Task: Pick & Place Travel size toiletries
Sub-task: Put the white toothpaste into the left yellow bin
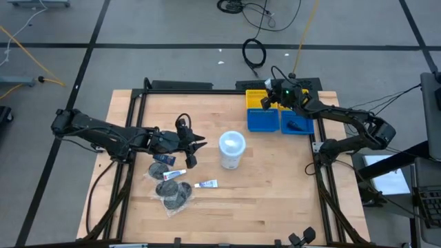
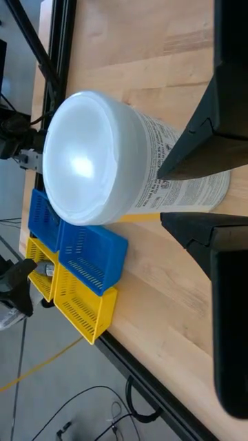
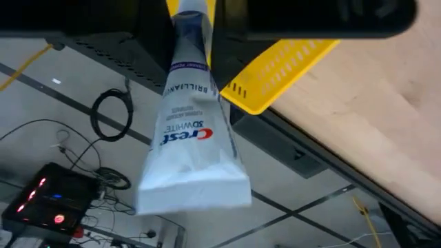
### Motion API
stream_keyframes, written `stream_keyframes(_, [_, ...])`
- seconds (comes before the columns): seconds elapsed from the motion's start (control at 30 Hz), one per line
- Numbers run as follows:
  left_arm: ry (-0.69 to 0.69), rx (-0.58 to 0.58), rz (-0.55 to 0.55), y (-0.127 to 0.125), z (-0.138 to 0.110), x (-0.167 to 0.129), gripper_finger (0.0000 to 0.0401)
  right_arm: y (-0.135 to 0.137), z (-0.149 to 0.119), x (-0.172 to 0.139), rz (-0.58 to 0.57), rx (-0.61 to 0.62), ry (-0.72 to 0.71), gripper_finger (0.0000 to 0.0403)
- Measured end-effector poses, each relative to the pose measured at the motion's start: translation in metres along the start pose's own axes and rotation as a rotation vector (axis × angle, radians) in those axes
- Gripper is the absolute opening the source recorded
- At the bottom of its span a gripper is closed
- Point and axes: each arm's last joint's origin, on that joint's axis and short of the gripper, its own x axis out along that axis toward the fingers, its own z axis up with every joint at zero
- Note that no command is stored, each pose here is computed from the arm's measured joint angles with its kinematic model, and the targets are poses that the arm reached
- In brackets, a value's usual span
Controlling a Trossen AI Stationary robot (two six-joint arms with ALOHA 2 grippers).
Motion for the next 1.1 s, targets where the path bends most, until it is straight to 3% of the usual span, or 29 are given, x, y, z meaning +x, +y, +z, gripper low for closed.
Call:
stream_keyframes(0.27, [0.005, 0.003, 0.001, 0.0001, -0.0006, 0.0, 0.0081, 0.0, 0.0, 0.0, 0.001, -0.002, 0.0, 0.0128])
stream_keyframes(0.67, [0.012, -0.002, 0.001, 0.0002, -0.0012, 0.0, 0.0081, 0.0001, -0.0001, 0.0001, 0.001, -0.002, 0.001, 0.0135])
stream_keyframes(1.1, [0.018, -0.001, -0.001, 0.0002, -0.0017, 0.0, 0.0081, 0.0002, 0.0, 0.0001, 0.002, -0.002, 0.0, 0.0174])
